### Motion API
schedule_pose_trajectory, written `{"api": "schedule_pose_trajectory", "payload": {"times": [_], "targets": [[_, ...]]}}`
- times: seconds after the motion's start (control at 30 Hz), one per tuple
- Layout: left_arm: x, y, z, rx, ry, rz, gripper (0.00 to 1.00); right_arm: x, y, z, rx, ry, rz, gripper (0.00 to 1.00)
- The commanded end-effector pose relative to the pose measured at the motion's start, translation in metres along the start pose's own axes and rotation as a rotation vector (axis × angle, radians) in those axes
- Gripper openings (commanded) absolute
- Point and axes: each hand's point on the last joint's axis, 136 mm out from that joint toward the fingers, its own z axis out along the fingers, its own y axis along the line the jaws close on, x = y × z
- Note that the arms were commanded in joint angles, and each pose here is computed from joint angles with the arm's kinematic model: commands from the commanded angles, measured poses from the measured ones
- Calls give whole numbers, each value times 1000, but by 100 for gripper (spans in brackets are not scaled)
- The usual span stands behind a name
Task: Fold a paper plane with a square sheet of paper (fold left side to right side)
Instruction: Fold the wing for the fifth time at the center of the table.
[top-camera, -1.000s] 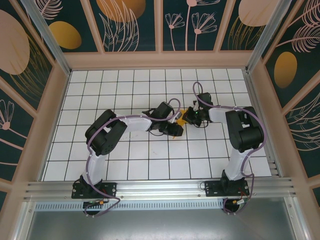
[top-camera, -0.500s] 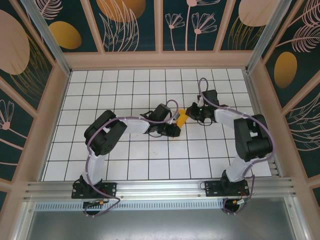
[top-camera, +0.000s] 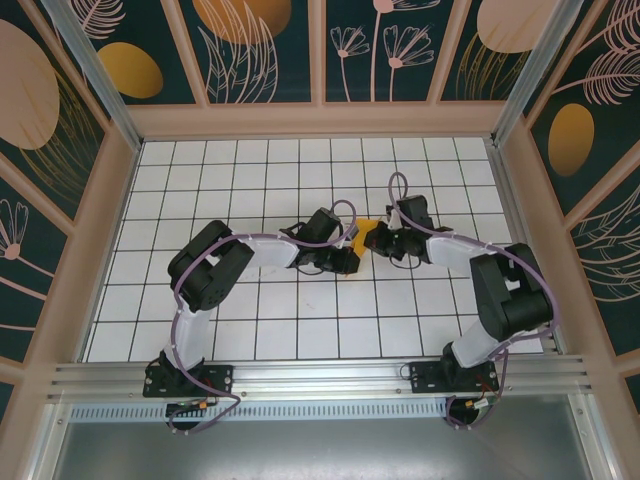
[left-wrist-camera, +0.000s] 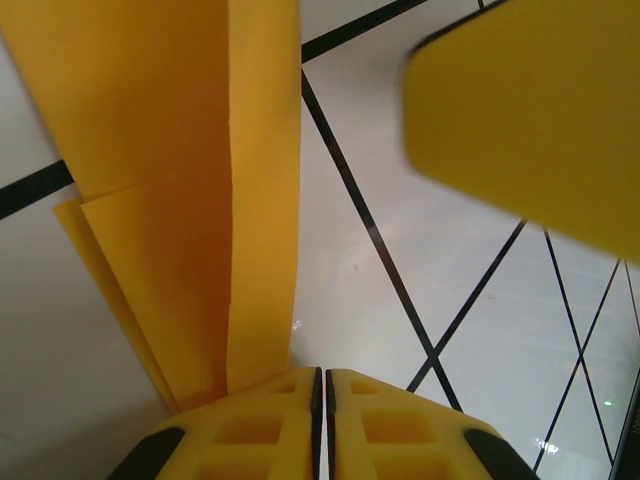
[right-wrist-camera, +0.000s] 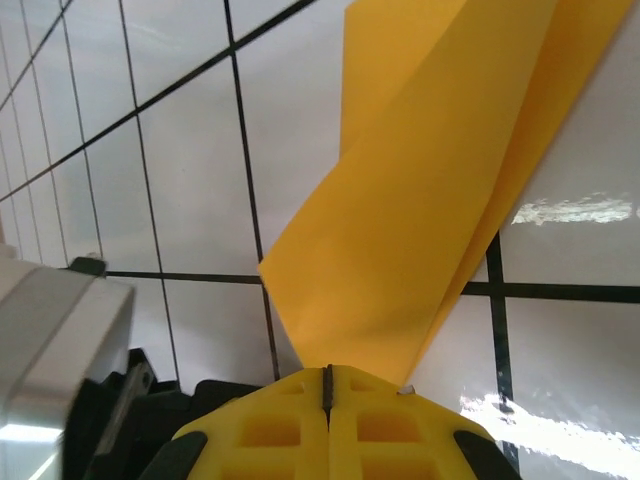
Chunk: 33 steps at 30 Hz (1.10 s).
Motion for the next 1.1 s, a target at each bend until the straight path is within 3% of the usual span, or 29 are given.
{"api": "schedule_pose_trajectory", "payload": {"times": [0.0,1.07], "targets": [[39,24,3,-79,114,-77,14,-6,8,11,-26,6,-12,0],[46,27,3,-76,126,-82,11,-38,-38,39,141,-4,-18,0]]}}
